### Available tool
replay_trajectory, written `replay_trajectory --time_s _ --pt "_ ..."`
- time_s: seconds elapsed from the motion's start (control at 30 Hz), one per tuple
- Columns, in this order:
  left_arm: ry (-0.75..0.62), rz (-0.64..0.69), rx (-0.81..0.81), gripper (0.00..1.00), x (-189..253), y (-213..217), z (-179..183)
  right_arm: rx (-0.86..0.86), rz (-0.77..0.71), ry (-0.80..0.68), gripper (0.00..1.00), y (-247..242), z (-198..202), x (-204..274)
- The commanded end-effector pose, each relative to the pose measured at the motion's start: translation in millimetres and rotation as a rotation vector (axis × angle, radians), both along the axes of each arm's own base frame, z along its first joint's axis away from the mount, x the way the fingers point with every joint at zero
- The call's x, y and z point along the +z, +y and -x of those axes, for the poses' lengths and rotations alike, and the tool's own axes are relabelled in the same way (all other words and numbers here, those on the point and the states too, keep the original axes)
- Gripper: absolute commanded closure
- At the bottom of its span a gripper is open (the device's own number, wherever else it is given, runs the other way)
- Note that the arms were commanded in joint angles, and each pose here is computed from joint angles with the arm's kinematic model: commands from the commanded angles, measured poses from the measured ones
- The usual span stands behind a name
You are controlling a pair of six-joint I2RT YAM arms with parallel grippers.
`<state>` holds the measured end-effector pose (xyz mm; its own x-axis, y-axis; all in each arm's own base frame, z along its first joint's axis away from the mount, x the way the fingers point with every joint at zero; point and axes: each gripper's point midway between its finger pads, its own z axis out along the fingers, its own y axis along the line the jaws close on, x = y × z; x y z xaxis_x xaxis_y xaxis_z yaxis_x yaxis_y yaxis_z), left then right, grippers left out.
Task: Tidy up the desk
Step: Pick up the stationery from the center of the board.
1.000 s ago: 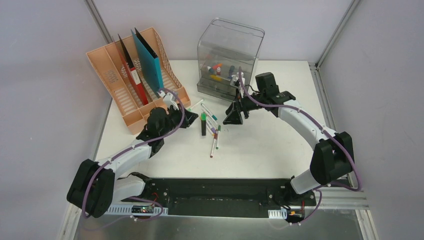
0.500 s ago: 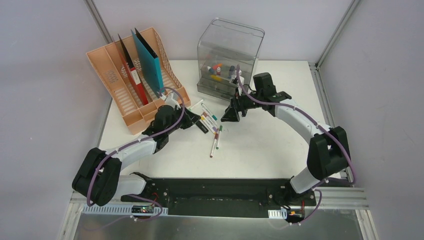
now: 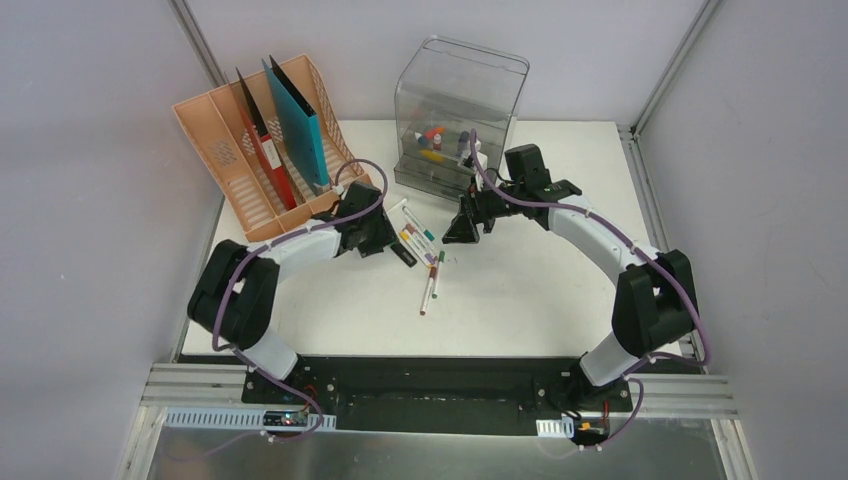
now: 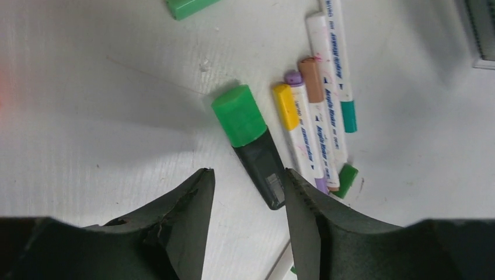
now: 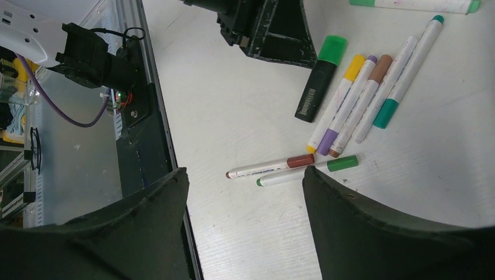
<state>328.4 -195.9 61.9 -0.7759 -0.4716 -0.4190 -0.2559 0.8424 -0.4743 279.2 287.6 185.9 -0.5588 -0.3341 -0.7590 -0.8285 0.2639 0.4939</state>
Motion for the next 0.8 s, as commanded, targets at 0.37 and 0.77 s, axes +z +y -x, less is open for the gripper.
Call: replay_trajectory --time_s 0.37,0.77 --pt "0.213 -0.137 0.079 0.47 -26 -10 -8 0.011 -0.014 -0.093 0.25 0 -8 21" --pt "0.288 -0.233 0.013 0.53 -53 -7 -2 0.015 -0.016 -0.103 0.25 0 -7 23"
